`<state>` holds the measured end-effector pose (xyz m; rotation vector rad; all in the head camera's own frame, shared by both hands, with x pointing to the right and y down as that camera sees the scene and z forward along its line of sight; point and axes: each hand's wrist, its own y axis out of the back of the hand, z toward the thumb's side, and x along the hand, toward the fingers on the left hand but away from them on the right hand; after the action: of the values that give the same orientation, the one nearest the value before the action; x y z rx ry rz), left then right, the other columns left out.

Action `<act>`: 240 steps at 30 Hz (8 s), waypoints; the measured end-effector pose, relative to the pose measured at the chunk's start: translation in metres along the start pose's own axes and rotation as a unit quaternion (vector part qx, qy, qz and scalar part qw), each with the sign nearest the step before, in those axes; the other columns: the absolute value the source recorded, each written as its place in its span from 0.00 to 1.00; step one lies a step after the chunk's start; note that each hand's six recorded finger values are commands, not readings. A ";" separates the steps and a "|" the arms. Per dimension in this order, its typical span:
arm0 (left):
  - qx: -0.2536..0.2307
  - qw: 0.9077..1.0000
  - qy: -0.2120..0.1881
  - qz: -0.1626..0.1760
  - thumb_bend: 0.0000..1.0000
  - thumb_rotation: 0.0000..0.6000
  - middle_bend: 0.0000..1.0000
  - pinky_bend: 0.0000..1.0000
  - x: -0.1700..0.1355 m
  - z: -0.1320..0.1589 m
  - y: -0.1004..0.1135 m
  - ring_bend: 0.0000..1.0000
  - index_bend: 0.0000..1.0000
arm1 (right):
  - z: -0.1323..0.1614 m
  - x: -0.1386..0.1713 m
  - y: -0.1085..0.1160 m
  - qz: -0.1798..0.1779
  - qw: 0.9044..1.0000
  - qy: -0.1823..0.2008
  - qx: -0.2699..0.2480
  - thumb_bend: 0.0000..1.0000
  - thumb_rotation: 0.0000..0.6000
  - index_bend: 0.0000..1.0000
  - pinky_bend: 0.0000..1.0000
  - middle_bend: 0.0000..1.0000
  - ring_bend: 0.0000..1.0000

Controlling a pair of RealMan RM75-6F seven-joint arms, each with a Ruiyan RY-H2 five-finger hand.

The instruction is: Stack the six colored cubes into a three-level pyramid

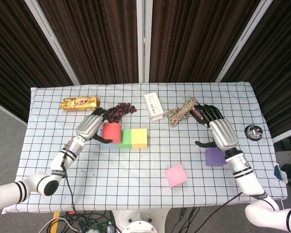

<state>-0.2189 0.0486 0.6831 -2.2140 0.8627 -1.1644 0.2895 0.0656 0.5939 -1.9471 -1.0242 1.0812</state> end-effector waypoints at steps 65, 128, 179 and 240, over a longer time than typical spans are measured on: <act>0.024 0.998 0.032 0.042 0.02 1.00 0.20 0.05 -0.052 -0.026 0.032 0.07 0.04 | 0.007 -0.003 0.002 0.006 1.000 0.006 0.015 0.05 1.00 0.00 0.00 0.08 0.00; 0.008 0.973 0.144 0.182 0.00 1.00 0.16 0.02 -0.260 -0.145 -0.002 0.05 0.04 | 0.066 0.063 -0.114 0.184 0.962 0.132 0.154 0.17 1.00 0.00 0.00 0.54 0.10; 0.023 0.969 0.107 0.220 0.00 1.00 0.15 0.02 -0.294 -0.134 0.001 0.05 0.05 | 0.212 -0.120 -0.104 0.115 0.980 0.044 0.156 0.17 1.00 0.00 0.00 0.63 0.15; 0.000 0.973 0.109 0.204 0.00 1.00 0.15 0.02 -0.290 -0.143 -0.008 0.05 0.05 | 0.208 -0.124 -0.113 0.144 0.982 -0.024 0.122 0.18 1.00 0.00 0.00 0.63 0.15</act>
<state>-0.4639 0.2451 0.6063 -1.8090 1.3327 -1.2097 0.0275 0.0474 0.6430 -1.9119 -0.6100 1.3493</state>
